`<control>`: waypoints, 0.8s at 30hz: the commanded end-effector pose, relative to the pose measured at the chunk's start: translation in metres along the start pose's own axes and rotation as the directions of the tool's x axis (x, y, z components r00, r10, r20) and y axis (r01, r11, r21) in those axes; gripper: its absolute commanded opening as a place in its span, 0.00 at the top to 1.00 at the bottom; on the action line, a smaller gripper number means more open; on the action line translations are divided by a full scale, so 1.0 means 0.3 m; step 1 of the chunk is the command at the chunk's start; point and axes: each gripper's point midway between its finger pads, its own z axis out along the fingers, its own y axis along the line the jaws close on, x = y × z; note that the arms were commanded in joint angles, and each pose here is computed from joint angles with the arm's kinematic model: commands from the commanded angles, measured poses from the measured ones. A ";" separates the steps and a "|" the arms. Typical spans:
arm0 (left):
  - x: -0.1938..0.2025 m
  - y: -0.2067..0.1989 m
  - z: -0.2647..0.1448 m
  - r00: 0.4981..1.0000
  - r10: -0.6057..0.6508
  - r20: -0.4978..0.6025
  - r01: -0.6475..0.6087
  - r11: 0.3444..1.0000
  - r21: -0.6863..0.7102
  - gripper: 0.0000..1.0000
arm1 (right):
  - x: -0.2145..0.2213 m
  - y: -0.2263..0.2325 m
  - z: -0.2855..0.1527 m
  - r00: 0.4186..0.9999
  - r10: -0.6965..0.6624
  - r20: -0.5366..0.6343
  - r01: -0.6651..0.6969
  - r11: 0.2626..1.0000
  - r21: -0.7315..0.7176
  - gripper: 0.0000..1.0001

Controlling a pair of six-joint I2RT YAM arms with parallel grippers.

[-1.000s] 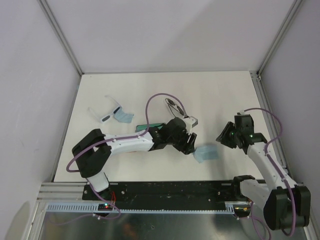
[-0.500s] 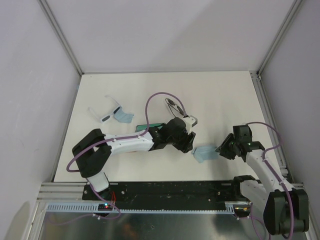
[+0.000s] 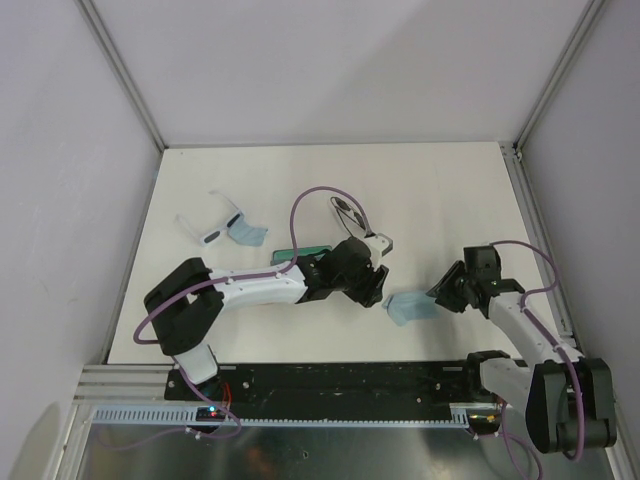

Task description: Organize the sunglasses

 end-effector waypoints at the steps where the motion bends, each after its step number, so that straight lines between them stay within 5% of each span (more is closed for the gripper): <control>1: -0.043 -0.012 -0.026 0.998 0.031 0.049 -0.031 1.000 0.002 0.45 | -0.030 0.026 0.016 0.999 0.019 0.026 -0.018 1.000 -0.024 0.63; 24: -0.017 0.004 -0.013 0.999 0.041 0.030 -0.041 0.999 -0.011 0.47 | -0.045 0.019 0.086 0.999 0.033 0.021 -0.033 0.999 0.002 0.69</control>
